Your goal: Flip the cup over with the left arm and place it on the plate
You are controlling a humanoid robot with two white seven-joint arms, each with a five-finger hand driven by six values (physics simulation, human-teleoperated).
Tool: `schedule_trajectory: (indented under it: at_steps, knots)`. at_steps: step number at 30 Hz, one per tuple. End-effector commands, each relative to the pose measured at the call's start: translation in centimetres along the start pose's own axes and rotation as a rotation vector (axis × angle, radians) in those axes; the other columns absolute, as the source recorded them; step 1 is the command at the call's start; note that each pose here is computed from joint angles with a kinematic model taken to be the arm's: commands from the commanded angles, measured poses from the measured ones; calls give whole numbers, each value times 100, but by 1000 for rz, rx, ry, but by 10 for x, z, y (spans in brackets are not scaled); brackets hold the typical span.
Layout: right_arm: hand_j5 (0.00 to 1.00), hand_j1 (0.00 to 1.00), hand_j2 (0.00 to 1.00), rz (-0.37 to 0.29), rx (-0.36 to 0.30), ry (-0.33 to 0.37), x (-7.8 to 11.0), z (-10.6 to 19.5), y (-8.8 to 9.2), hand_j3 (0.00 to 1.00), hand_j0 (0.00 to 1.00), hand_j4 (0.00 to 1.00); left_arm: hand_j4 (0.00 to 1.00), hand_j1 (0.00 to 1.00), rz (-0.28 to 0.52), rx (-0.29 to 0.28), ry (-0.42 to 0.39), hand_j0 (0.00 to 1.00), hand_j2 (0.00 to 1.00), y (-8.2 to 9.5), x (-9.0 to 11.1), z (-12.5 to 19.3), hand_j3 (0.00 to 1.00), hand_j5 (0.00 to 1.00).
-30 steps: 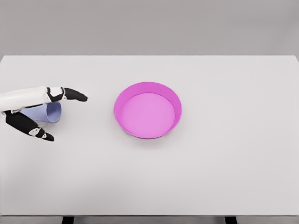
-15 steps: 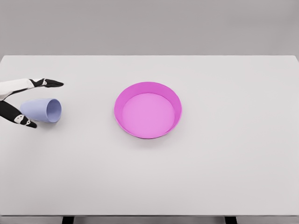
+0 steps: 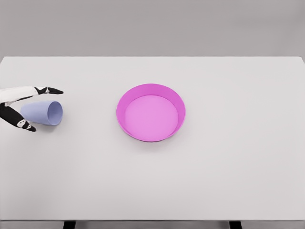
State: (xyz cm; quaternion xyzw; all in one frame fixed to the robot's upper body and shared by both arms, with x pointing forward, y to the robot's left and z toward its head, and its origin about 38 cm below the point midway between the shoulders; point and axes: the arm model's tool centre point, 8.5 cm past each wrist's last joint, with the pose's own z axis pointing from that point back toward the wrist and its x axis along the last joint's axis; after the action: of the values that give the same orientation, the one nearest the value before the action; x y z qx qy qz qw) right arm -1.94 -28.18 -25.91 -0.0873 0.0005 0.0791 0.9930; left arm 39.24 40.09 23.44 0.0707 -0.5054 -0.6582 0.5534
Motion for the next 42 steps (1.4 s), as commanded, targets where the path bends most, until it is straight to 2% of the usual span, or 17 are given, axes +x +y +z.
schedule_trajectory:
  at_steps: [1,5,11,23,26,29,34,42]
  knots:
    - [100,100,100,0,0,0,0,0,0,100,100,100,100,100,9,4,21,100,100,0,-7,1,100,100]
    - [100,100,100,0,0,0,0,0,0,100,100,100,100,100,58,11,31,100,100,-8,-21,-10,100,100]
    - [100,100,100,0,0,0,0,0,0,100,100,100,100,100,82,13,16,100,100,-13,-21,-21,100,100]
    - [100,100,100,0,0,2,-1,0,0,100,100,100,100,100,81,13,22,100,100,-13,-23,-20,100,100]
    - [100,100,100,0,0,0,0,0,0,100,100,100,100,100,93,16,42,100,100,-14,-30,-18,100,100]
    - [100,100,100,0,0,0,0,0,0,100,100,100,100,100,46,9,71,100,100,-14,-33,-21,100,100]
    - [100,100,100,0,0,0,0,0,0,100,100,100,100,100,75,14,55,100,100,-19,-34,-34,100,100]
    - [100,100,100,0,0,0,0,0,0,100,100,100,100,100,95,12,90,100,100,-23,-47,-32,100,100]
